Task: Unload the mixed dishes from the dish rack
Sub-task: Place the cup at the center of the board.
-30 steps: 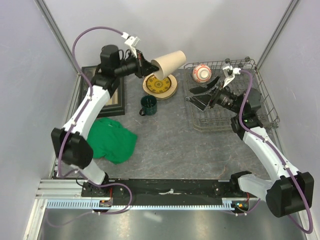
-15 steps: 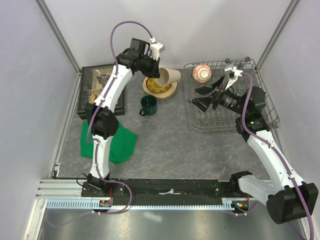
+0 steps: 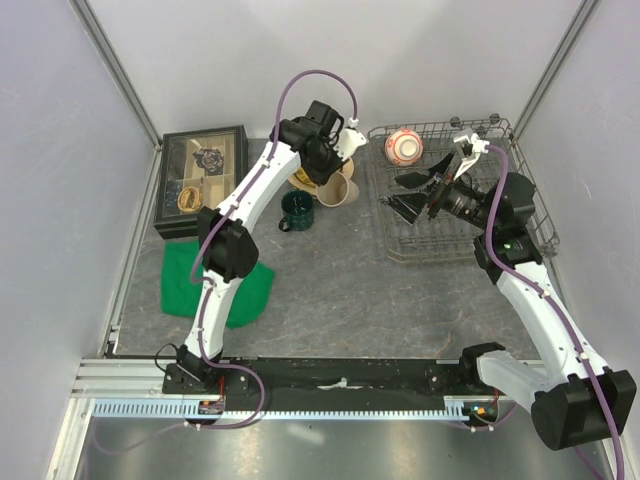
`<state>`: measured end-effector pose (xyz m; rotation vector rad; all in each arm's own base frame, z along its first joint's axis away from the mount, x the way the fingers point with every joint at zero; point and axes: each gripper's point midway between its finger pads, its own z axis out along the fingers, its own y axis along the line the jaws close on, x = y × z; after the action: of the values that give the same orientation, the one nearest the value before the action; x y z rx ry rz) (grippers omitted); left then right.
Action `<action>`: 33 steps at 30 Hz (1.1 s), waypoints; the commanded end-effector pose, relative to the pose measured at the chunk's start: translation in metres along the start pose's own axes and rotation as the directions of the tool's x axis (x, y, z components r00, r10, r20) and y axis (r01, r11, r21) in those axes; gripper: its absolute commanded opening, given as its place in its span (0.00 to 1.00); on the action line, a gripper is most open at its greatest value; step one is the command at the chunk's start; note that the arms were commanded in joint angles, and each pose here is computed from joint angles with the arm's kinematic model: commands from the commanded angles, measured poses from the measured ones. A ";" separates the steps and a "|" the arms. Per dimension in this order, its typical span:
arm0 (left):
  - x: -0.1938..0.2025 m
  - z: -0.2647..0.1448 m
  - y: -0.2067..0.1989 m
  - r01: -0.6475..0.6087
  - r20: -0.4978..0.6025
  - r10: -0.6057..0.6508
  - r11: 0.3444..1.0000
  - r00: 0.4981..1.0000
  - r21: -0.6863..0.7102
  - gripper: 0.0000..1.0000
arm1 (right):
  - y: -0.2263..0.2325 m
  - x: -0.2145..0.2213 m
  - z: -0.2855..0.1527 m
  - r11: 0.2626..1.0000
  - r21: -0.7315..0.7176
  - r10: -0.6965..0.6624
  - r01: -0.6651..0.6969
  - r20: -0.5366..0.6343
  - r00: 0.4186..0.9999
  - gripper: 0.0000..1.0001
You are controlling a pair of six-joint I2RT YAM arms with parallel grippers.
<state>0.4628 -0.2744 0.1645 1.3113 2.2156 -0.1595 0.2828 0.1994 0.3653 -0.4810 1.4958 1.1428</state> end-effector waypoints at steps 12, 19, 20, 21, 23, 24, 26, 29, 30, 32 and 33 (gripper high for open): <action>0.011 0.006 0.001 -0.263 -0.119 0.260 0.965 0.958 -0.009 0.01 | 0.007 -0.018 -0.002 0.998 -0.005 -0.062 0.062 0.045 0.997 0.98; 0.017 0.007 -0.005 -0.278 -0.140 0.278 0.960 0.950 0.019 0.02 | 0.006 -0.017 -0.002 0.998 0.000 -0.061 0.061 0.046 0.997 0.98; 0.018 0.008 -0.007 -0.278 -0.145 0.279 0.960 0.949 0.025 0.01 | 0.006 -0.017 -0.003 0.998 0.000 -0.064 0.064 0.047 0.997 0.98; 0.019 0.009 -0.007 -0.278 -0.146 0.279 0.960 0.949 0.028 0.02 | 0.007 -0.017 -0.003 0.998 -0.002 -0.064 0.064 0.047 0.997 0.98; 0.021 0.009 -0.009 -0.279 -0.153 0.282 0.959 0.947 0.039 0.01 | 0.005 -0.016 -0.003 0.998 0.000 -0.063 0.063 0.046 0.997 0.98; 0.021 0.009 -0.010 -0.280 -0.152 0.283 0.959 0.947 0.041 0.02 | 0.006 -0.016 -0.003 0.998 -0.002 -0.065 0.066 0.047 0.997 0.98; 0.021 0.010 -0.010 -0.280 -0.152 0.283 0.959 0.947 0.043 0.02 | 0.006 -0.015 -0.003 0.998 -0.001 -0.063 0.063 0.045 0.997 0.98; 0.021 0.012 -0.013 -0.282 -0.153 0.287 0.958 0.946 0.052 0.03 | 0.005 -0.015 -0.003 0.998 0.001 -0.062 0.062 0.044 0.997 0.98; 0.022 0.012 -0.014 -0.283 -0.157 0.288 0.958 0.945 0.055 0.04 | 0.005 -0.016 -0.003 0.998 0.001 -0.065 0.065 0.045 0.997 0.98; 0.024 0.015 -0.017 -0.284 -0.162 0.291 0.957 0.943 0.064 0.05 | 0.006 -0.015 -0.003 0.998 0.000 -0.064 0.064 0.044 0.997 0.98; 0.024 0.015 -0.018 -0.285 -0.164 0.292 0.956 0.942 0.065 0.07 | 0.005 -0.016 -0.004 0.998 0.002 -0.068 0.068 0.046 0.997 0.98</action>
<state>0.4457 -0.2635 0.1312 1.6676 2.1841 0.0146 0.2829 0.1987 0.3657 -0.4798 1.4945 1.1406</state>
